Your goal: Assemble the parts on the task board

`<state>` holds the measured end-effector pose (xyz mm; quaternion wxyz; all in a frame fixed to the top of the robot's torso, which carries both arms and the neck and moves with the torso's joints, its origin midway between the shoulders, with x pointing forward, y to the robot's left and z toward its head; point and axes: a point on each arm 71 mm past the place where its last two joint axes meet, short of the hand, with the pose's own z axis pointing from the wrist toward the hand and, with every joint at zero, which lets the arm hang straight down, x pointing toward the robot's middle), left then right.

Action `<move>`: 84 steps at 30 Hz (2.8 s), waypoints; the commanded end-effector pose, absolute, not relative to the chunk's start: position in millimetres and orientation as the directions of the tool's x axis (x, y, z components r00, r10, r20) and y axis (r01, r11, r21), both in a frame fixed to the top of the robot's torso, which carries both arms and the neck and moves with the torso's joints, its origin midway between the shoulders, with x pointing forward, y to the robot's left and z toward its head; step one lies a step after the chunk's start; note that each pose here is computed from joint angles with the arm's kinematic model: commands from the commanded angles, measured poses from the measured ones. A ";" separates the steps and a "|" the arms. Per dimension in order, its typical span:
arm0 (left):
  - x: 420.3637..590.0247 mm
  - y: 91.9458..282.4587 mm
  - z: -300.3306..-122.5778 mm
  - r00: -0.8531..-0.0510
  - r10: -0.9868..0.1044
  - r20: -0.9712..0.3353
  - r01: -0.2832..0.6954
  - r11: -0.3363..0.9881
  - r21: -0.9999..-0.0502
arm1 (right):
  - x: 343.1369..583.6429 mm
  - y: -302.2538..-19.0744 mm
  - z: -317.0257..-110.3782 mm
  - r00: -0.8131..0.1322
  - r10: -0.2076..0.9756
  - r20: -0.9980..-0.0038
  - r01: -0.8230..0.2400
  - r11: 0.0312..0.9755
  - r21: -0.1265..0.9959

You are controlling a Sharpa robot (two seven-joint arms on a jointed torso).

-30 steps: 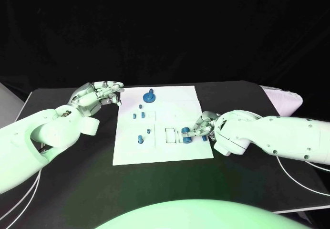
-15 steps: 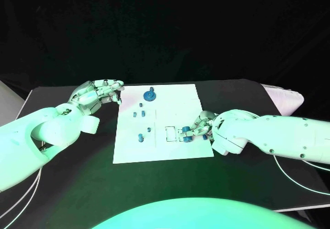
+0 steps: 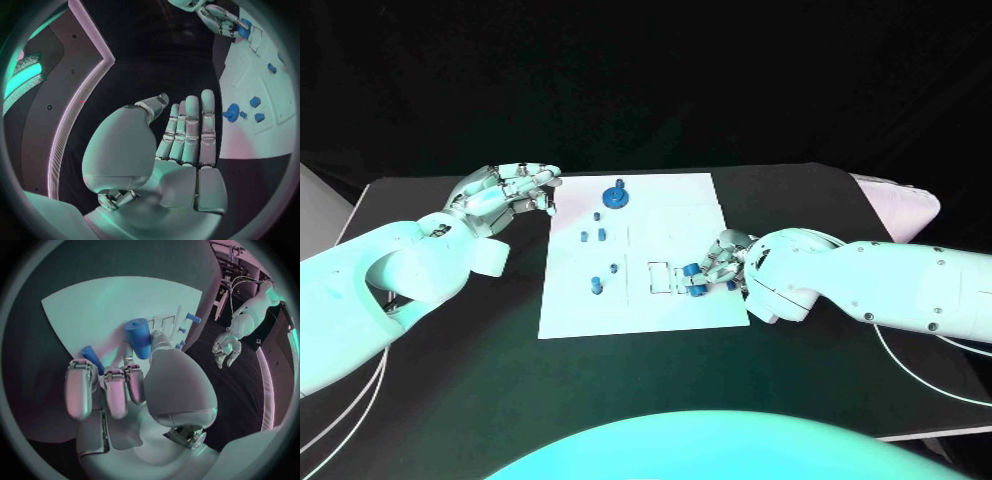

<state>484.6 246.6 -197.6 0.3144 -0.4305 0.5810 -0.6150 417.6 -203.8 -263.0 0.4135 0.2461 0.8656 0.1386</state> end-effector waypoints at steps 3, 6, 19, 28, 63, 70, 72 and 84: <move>483.7 244.8 -197.2 -0.450 -0.878 0.161 -0.110 -0.125 -0.986 | 415.9 -207.8 -261.7 -0.534 0.564 -0.629 0.346 0.825 0.446; 483.6 244.5 -197.5 -0.452 -0.878 0.159 -0.110 -0.122 -0.986 | 417.6 -208.7 -256.4 -0.533 0.588 -0.608 0.367 0.808 0.460; 483.2 243.3 -198.3 -0.458 -0.875 0.159 -0.116 -0.118 -0.986 | 421.6 -195.9 -234.4 -0.547 0.625 -0.557 0.375 0.778 0.504; 483.0 242.0 -198.4 -0.462 -0.872 0.160 -0.117 -0.119 -0.986 | 425.1 -169.1 -232.8 -0.593 0.590 -0.548 0.326 0.798 0.506; 482.6 244.4 -198.3 -0.461 -0.873 0.158 -0.118 -0.116 -0.986 | 435.1 -150.2 -245.0 -0.633 0.435 -0.640 0.193 0.889 0.414; 482.7 244.9 -198.4 -0.460 -0.874 0.157 -0.119 -0.115 -0.986 | 439.0 -152.9 -246.6 -0.620 0.425 -0.659 0.188 0.897 0.401; 482.7 244.9 -198.5 -0.460 -0.874 0.158 -0.119 -0.115 -0.986 | 439.8 -153.2 -247.1 -0.619 0.420 -0.664 0.185 0.899 0.397; 482.7 245.0 -198.5 -0.461 -0.873 0.158 -0.119 -0.115 -0.986 | 438.8 -150.5 -248.9 -0.624 0.404 -0.669 0.171 0.905 0.389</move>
